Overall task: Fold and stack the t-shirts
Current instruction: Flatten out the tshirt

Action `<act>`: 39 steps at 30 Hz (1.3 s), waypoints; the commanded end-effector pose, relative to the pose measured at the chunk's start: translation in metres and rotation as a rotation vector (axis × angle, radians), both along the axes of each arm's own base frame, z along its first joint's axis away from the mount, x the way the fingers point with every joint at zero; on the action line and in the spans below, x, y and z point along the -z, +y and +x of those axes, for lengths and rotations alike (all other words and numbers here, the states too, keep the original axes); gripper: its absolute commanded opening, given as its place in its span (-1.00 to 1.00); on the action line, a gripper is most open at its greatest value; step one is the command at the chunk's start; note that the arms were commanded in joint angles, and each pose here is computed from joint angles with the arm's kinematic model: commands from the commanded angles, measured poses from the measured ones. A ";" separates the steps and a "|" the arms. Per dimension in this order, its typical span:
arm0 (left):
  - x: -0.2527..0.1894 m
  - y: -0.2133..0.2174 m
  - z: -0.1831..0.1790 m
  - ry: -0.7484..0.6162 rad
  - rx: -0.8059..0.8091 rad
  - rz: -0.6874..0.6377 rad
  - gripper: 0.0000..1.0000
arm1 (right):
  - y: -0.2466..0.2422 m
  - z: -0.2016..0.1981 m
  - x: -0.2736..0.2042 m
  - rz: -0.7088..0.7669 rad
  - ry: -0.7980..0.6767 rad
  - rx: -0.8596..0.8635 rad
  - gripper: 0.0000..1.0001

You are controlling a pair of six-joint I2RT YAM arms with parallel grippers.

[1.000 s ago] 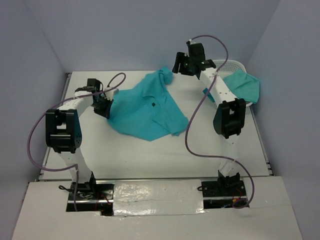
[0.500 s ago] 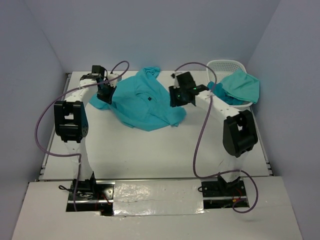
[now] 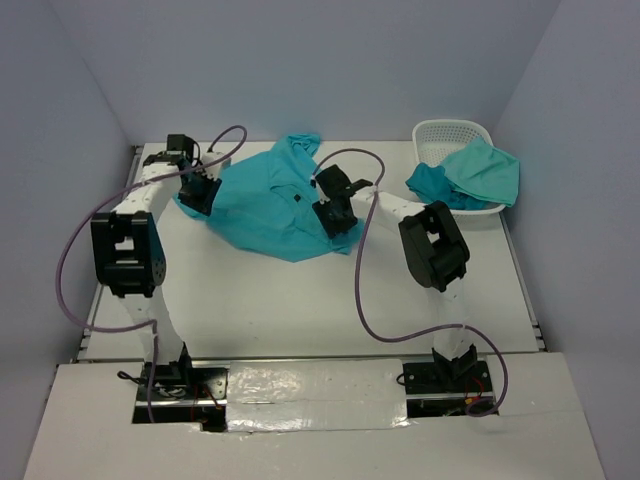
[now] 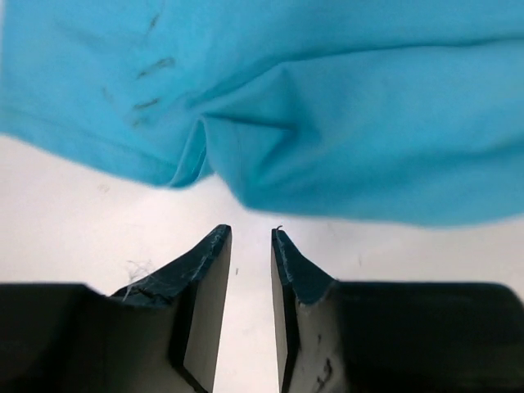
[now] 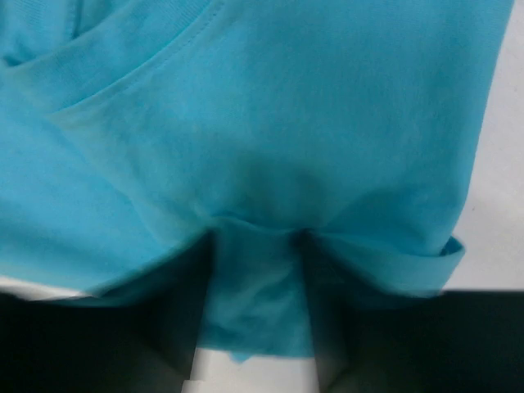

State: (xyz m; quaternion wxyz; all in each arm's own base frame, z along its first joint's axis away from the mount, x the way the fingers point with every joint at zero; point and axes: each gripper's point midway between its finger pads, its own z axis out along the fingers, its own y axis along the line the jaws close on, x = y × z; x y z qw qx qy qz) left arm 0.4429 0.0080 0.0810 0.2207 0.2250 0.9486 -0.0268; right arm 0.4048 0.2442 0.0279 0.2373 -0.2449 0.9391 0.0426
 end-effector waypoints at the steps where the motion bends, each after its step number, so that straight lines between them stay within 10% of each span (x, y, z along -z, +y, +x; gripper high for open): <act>1: -0.086 -0.014 -0.003 -0.231 0.114 -0.002 -0.23 | -0.004 0.011 0.000 -0.018 0.008 0.073 -0.28; 6: -0.085 -0.062 -0.052 -0.271 0.473 0.153 -0.49 | 0.002 0.004 -0.008 0.090 0.039 0.113 -1.00; 14: -0.015 -0.112 -0.089 -0.225 0.651 0.201 -0.45 | 0.003 0.023 -0.142 0.788 0.108 0.326 -1.00; 20: 0.007 -0.138 -0.087 -0.233 0.756 0.260 -0.31 | -0.044 0.047 -0.200 0.945 -0.033 0.477 -1.00; 29: 0.002 -0.191 -0.060 -0.307 0.663 0.136 -0.20 | -0.034 0.043 -0.190 0.971 0.031 0.526 -1.00; 33: -0.019 -0.147 -0.033 -0.256 0.389 -0.066 -0.27 | -0.018 0.017 -0.201 0.874 -0.038 0.456 -1.00; 39: -0.093 -0.029 0.013 -0.471 0.045 -0.063 -0.27 | 0.075 -0.026 -0.385 1.060 -0.298 0.134 -1.00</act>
